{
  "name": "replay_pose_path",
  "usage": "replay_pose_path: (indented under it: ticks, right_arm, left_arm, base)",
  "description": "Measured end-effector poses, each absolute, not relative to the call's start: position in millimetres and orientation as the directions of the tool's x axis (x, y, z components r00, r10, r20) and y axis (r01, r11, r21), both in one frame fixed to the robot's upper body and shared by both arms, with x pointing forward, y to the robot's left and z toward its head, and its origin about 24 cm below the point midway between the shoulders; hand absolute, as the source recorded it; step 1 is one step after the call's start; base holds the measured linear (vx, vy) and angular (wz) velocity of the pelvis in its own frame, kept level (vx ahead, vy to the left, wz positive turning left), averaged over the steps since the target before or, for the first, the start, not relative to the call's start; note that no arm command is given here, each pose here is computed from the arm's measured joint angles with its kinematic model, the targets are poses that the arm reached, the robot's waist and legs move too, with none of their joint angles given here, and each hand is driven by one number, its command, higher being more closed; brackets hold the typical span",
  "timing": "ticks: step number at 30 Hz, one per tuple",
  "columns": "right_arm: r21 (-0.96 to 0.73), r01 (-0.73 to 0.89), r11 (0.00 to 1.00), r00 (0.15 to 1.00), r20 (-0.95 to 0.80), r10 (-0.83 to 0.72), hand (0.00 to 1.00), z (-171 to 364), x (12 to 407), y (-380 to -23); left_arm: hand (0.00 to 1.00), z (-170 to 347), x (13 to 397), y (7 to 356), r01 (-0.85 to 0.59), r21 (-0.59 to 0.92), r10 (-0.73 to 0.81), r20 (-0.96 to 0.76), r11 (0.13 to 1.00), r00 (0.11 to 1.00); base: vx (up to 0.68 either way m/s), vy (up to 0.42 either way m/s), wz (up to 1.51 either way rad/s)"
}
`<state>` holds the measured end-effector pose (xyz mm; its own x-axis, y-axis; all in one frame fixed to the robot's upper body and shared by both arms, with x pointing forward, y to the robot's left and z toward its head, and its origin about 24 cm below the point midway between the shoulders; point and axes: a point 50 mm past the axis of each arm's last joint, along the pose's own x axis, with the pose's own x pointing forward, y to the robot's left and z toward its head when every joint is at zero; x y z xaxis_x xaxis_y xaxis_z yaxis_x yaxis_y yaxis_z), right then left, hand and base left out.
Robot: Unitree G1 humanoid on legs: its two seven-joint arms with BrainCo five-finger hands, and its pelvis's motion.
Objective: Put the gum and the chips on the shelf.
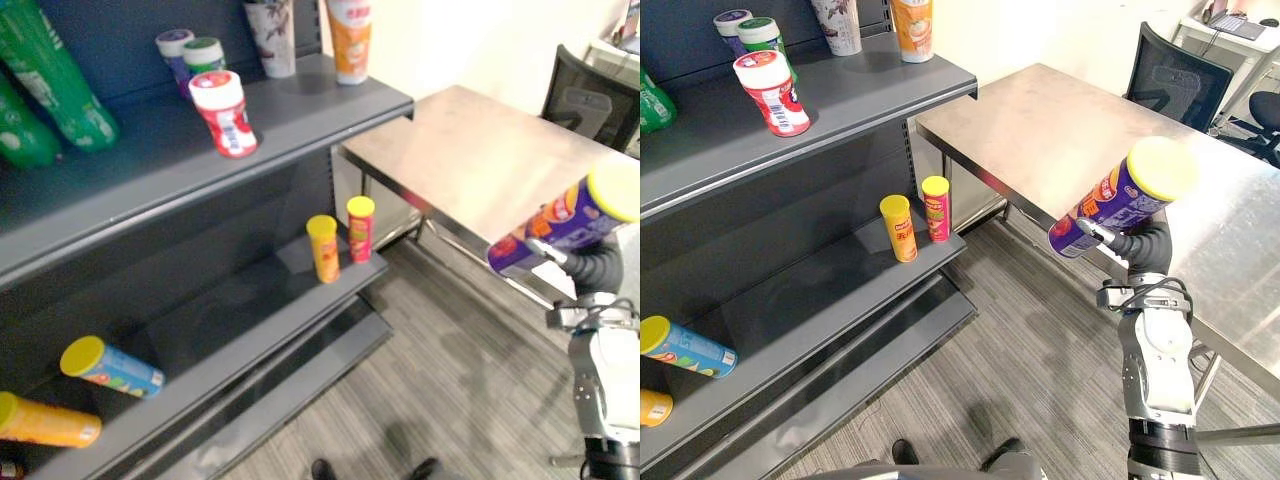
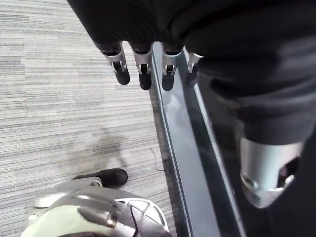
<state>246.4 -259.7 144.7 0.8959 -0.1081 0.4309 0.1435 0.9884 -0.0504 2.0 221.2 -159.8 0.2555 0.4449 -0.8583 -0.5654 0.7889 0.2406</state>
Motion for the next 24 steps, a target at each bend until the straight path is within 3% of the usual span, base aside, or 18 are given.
replay_pose_path:
  ticks: [8, 14, 20, 24]
  right_arm:
    - [-0.096, 0.049, 0.994, 0.901, 0.433, -0.003, 1.0, 146.8, 251.4, -247.8]
    - [-0.152, -0.161, 0.975, 0.871, 0.442, 0.213, 1.0, 152.5, 263.8, -212.4]
    - [-0.167, -0.32, 0.933, 0.859, 0.364, 0.359, 1.0, 133.9, 267.1, -182.9]
    - [-0.142, -0.324, 0.936, 0.847, 0.397, 0.353, 1.0, 132.7, 265.1, -176.3]
  left_arm:
    - [0.0, -160.1, 2.4, 219.2, -0.571, 0.216, 0.427, -0.864, 0.792, 0.266]
    - [0.0, -158.6, 8.8, 218.3, -0.579, 0.2, 0.429, -0.855, 0.79, 0.29]
    - [0.0, -153.8, 18.1, 223.2, -0.615, 0.175, 0.447, -0.835, 0.769, 0.322]
    - [0.0, -150.1, 29.6, 230.1, -0.611, 0.183, 0.464, -0.818, 0.77, 0.34]
  base:
    - [0.06, -0.027, 0.11]
    - [0.06, 0.039, 0.17]
    - [0.11, 0.124, 0.66]
    - [0.14, 0.082, 1.17]
